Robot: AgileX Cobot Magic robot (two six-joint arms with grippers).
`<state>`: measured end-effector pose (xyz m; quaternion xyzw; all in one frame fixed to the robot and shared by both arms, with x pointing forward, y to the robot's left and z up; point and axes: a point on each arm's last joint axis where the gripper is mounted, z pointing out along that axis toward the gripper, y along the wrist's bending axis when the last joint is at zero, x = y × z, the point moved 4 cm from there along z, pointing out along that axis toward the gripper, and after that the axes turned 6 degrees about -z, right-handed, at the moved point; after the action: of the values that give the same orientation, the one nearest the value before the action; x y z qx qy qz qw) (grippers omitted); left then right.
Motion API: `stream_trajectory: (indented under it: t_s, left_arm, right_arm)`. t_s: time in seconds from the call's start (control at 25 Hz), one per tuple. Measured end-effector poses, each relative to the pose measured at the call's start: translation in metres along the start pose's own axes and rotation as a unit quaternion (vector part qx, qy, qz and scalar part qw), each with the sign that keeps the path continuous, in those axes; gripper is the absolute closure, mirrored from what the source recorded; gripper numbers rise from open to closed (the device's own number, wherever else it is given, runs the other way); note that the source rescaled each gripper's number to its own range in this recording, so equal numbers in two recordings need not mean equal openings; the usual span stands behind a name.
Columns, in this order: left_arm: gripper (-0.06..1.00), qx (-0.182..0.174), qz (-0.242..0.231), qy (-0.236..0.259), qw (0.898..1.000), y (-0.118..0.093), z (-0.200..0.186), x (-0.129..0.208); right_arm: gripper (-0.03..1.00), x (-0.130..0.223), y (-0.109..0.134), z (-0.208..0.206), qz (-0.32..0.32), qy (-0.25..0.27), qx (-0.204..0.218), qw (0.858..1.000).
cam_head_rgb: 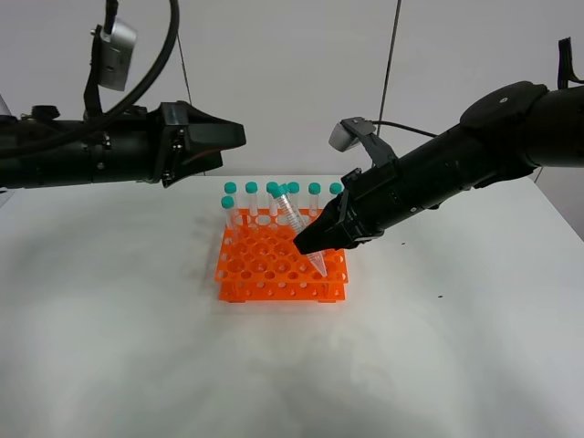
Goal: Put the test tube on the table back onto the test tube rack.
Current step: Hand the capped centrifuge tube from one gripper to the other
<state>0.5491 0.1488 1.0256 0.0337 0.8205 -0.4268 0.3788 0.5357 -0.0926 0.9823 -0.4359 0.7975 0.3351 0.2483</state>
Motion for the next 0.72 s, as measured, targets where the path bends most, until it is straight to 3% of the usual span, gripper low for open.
stream_trajectory:
  t_s: [0.32, 0.72]
  left_arm:
    - [-0.06, 0.011, 0.005, 0.041, 0.999, -0.002, 0.035, 0.013]
    - [-0.06, 0.035, 0.037, 0.074, 0.996, -0.023, 0.048, 0.036]
  right_arm:
    - [0.93, 0.0, 0.001, 0.0, 0.0, 0.001, -0.005, 1.0]
    - [0.93, 0.0, 0.002, 0.0, 0.0, 0.001, -0.006, 1.0]
